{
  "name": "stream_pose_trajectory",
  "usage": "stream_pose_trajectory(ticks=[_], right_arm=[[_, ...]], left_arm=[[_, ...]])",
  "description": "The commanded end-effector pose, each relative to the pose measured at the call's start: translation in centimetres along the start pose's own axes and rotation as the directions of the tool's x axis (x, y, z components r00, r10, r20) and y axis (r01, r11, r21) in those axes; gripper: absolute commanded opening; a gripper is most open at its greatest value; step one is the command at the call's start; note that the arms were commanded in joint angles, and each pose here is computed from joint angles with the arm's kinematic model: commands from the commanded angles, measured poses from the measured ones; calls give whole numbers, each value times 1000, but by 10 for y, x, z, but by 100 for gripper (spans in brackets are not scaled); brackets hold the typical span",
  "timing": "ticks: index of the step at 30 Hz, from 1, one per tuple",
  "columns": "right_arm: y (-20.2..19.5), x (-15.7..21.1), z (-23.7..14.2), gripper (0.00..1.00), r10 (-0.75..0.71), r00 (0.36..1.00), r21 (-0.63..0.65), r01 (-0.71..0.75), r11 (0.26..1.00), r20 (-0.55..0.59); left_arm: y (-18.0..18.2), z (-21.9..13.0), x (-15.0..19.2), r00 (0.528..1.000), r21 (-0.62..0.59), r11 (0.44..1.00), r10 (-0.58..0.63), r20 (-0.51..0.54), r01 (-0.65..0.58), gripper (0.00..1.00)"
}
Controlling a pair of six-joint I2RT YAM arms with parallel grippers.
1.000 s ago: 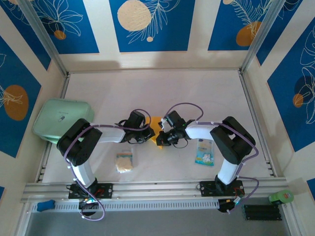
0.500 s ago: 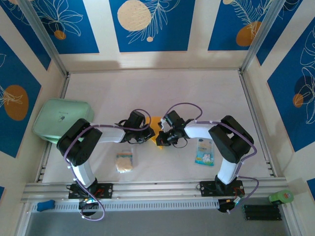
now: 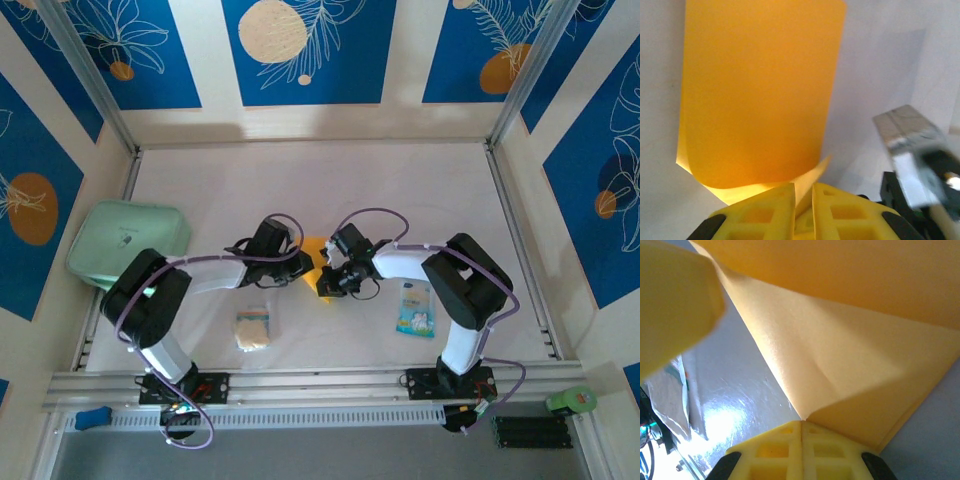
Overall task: Fold a paper plane with a square sheet of paper (pick it up from the middle)
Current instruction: Third fold the triangle at the center of the table.
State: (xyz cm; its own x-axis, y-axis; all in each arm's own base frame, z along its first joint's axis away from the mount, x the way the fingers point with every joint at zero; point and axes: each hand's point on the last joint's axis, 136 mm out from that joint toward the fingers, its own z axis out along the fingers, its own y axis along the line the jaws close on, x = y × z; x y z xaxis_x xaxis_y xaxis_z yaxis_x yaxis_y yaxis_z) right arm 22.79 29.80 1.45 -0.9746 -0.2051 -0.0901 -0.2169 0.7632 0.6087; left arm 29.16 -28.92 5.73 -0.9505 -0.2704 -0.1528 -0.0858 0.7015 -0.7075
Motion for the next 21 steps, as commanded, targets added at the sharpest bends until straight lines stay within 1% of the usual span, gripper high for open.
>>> stream_pose_trajectory(ticks=[1, 6, 10, 14, 18, 21], right_arm=[[-32, 24, 10, 0, 66, 994, 119, -56, 991, -86], [-33, 24, 12, 0, 76, 993, 129, -63, 990, -94], [-34, 24, 12, 0, 82, 992, 137, -68, 988, -100], [-36, 25, 12, 0, 89, 991, 144, -73, 987, -103], [-37, 25, 11, 0, 88, 991, 146, -72, 987, -105], [-36, 26, 11, 0, 83, 991, 143, -68, 987, -108]], left_arm=[[-1, -5, 2, 999, 0, 999, 51, -17, -51, 17], [1, 6, 16, 996, 29, 998, 49, -70, -47, 15], [3, 15, 19, 995, 23, 998, 52, -84, -50, 14], [13, 21, 19, 995, -14, 999, 44, -90, -46, 13], [20, 24, 15, 997, -50, 998, 38, -74, -42, 13], [31, 24, 15, 997, -100, 994, 26, -71, -33, 12]])
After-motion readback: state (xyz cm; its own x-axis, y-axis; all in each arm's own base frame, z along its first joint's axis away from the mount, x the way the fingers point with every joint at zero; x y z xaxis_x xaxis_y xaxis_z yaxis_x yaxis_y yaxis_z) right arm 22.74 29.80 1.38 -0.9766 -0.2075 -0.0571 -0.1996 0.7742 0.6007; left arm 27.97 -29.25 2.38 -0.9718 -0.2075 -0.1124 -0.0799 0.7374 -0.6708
